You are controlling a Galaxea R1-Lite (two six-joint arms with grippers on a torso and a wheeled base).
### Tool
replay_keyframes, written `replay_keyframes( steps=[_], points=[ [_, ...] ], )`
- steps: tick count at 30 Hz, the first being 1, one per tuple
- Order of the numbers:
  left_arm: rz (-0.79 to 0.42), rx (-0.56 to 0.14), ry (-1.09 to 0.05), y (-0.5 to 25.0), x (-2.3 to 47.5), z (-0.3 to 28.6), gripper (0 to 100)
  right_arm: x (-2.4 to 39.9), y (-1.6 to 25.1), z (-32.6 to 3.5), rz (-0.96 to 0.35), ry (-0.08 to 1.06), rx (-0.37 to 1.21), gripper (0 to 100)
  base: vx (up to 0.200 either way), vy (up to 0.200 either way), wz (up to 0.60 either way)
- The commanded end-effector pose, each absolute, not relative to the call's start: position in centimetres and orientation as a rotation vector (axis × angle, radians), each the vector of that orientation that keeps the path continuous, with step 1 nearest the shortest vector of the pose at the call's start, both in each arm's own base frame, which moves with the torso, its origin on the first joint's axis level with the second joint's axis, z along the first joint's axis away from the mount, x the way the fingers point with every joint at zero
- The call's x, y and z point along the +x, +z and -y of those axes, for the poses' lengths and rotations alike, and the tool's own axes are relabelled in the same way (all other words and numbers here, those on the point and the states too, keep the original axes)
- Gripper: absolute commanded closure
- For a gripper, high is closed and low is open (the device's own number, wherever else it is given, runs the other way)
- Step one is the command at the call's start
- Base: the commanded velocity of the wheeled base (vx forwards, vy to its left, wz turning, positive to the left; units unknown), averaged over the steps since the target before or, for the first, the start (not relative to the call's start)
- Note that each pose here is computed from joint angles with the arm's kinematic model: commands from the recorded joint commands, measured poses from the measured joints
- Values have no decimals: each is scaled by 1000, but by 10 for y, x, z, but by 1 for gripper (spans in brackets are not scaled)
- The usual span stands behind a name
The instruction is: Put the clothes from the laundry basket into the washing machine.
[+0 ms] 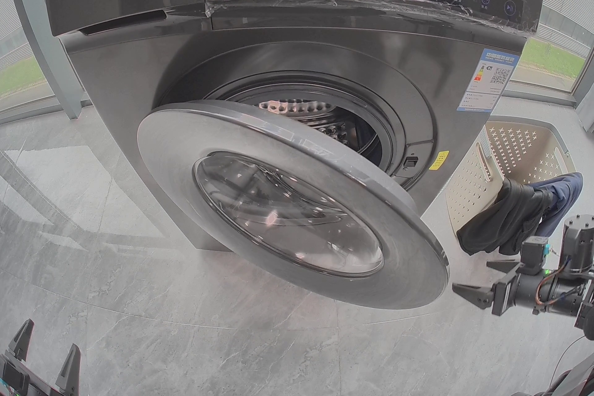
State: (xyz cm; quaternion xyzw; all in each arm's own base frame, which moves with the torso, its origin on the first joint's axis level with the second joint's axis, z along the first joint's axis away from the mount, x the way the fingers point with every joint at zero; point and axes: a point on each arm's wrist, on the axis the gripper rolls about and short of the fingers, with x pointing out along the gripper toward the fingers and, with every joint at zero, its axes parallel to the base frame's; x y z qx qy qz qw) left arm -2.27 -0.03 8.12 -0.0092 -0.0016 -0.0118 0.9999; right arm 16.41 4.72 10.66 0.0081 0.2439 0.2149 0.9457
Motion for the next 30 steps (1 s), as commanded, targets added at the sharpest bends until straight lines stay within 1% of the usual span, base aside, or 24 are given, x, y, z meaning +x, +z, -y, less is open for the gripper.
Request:
replay_keyframes(
  steps=[1, 3, 4, 9, 12, 15, 17, 26, 30],
  points=[
    [3, -18, -23, 76, -23, 0, 0, 190, 111, -49, -473, 406, 46, 0, 0, 0, 0],
    [3, -18, -23, 76, -23, 0, 0, 191, 112, -53, -467, 417, 64, 0, 0, 0, 0],
    [3, -20, -23, 76, -23, 0, 0, 193, 116, -64, -437, 456, 100, 0, -200, 0, 0],
    [3, -18, -23, 76, -23, 0, 0, 193, 118, -84, -411, 436, 141, 0, -200, 0, 0],
    [3, -20, -23, 76, -23, 0, 0, 189, 113, -92, -436, 462, 128, 0, 0, 0, 0],
    [3, -20, -23, 76, -23, 0, 0, 175, 106, -100, -470, 526, 105, 0, 0, 0, 0],
    [3, -18, -23, 76, -23, 0, 0, 172, 106, -102, -472, 545, 103, 0, 0, 0, 0],
    [3, -18, -23, 76, -23, 0, 0, 181, 106, -110, -466, 545, 104, 0, 0, 0, 0],
    [3, -15, -25, 76, -23, 0, 0, 192, 109, -124, -407, 562, 123, 0, 0, 0, 0]
  ],
)
